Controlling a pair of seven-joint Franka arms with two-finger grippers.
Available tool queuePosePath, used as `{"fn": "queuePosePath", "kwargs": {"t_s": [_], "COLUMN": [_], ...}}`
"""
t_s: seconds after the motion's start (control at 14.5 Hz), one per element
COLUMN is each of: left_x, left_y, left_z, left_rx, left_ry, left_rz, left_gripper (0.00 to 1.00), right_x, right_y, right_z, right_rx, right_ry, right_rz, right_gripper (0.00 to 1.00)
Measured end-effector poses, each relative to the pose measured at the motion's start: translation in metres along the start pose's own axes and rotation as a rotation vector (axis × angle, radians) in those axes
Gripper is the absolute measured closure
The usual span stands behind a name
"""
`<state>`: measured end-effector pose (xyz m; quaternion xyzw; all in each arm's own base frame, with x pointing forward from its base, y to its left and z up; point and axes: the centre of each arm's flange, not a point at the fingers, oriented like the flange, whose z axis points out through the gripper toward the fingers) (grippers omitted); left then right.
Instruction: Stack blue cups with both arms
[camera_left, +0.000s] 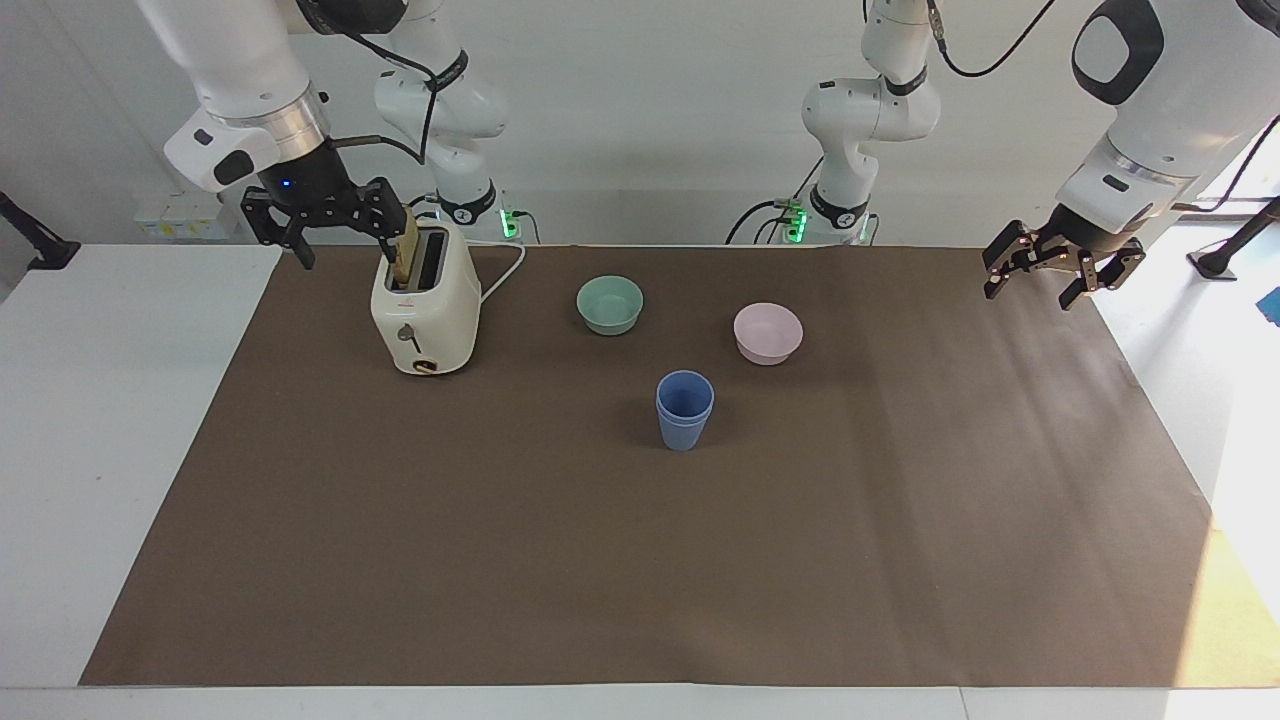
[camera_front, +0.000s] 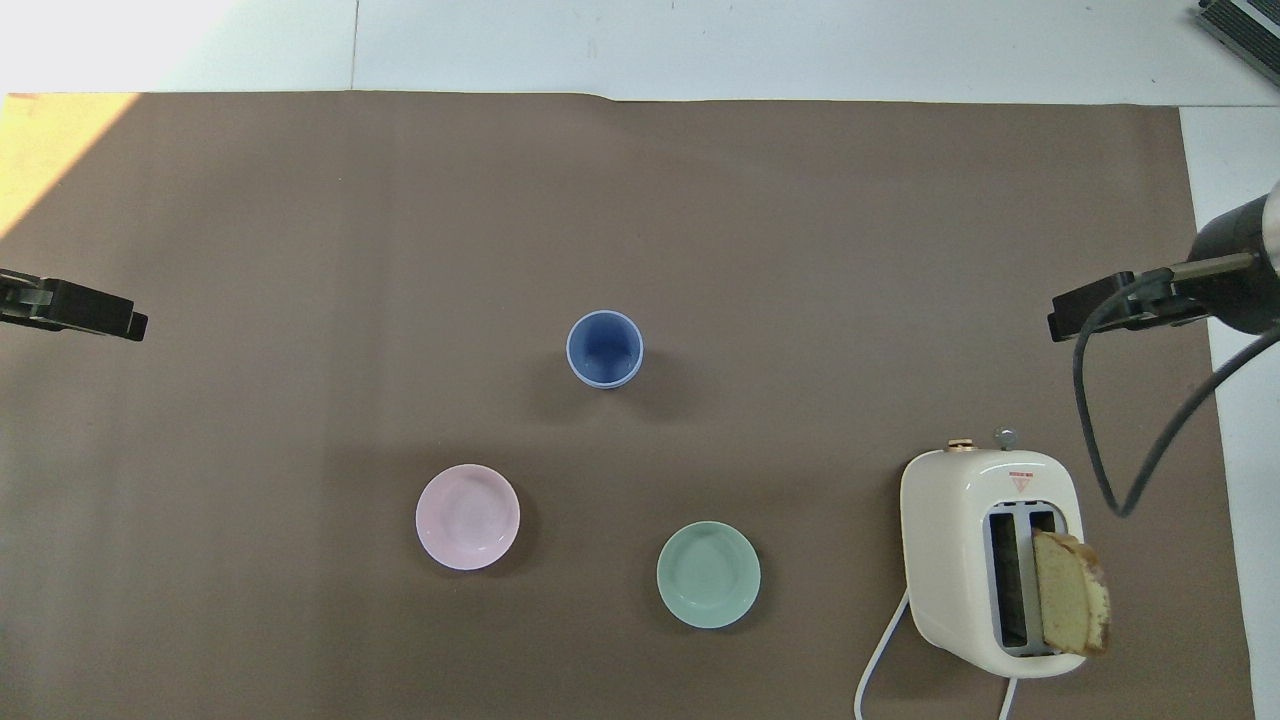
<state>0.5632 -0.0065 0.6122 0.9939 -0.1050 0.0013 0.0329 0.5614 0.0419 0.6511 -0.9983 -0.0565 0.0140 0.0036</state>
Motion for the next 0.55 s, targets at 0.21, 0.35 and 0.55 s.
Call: {"fn": "queuePosePath", "kwargs": {"t_s": [0.21,0.35,0.55], "left_x": [-0.0002,-0.0003,-0.0003], "left_y": [0.0001,0.0001,0.0001], "left_z": [-0.0001,-0.0002,-0.0002], "left_rx": [0.000,0.000,0.000], "left_ry": [-0.001,-0.001,-0.001], "left_rz": [0.000,0.000,0.000], "left_gripper": [0.00,0.00,0.00], "right_x": [-0.0014,-0.0015,-0.0016], "right_y": [0.0010,0.0030,0.0047], "right_z": [-0.0006,-0.0006,-0.0007], "right_rx": [-0.002,-0.001,-0.001], "right_ry": [0.000,0.001,0.001], "right_rz": [0.002,0.006,0.008], "right_gripper": [0.00,0.00,0.00]}}
